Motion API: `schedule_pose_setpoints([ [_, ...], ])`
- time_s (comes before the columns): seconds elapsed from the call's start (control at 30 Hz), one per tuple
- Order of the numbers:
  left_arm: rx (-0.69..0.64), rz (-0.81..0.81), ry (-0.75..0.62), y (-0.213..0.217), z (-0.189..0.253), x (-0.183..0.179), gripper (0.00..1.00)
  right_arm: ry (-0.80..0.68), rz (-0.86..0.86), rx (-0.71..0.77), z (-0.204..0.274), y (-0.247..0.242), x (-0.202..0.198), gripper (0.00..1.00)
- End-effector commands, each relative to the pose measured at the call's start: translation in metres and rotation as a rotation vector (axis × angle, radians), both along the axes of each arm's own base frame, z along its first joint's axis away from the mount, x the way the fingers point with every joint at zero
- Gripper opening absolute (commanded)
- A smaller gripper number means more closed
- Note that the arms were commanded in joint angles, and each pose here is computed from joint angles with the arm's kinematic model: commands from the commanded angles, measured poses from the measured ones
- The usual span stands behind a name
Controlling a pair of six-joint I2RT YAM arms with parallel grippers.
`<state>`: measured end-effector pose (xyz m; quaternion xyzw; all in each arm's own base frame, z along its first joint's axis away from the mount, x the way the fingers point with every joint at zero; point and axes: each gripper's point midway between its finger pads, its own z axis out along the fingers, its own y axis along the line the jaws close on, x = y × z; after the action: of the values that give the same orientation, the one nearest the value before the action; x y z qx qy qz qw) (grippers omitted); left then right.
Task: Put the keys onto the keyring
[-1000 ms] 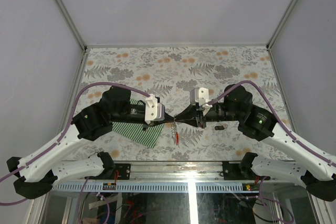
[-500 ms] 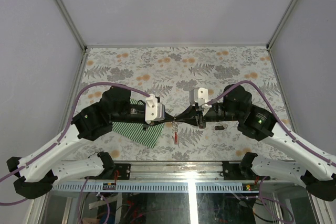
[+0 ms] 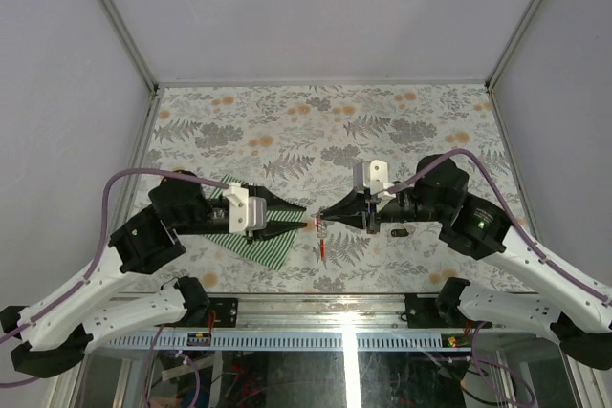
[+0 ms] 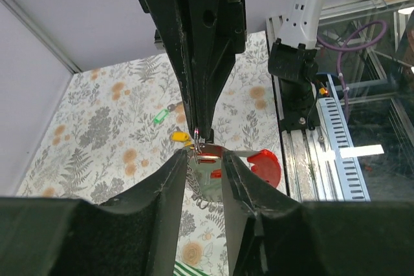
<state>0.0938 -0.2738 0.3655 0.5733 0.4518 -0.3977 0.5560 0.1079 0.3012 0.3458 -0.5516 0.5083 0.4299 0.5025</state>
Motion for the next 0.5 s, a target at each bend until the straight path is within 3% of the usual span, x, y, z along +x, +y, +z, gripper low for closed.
schedule_pose_setpoints([
  [0.0, -0.101, 0.000, -0.015, -0.0025, 0.0215, -0.0011, 0.29, -0.073, 0.015, 0.123, 0.0385, -0.0024, -0.0054, 0.00],
  [0.47, -0.103, 0.004, 0.003, -0.0084, 0.0164, 0.0033, 0.26, -0.077, 0.040, 0.140, 0.0434, -0.0039, -0.0113, 0.00],
])
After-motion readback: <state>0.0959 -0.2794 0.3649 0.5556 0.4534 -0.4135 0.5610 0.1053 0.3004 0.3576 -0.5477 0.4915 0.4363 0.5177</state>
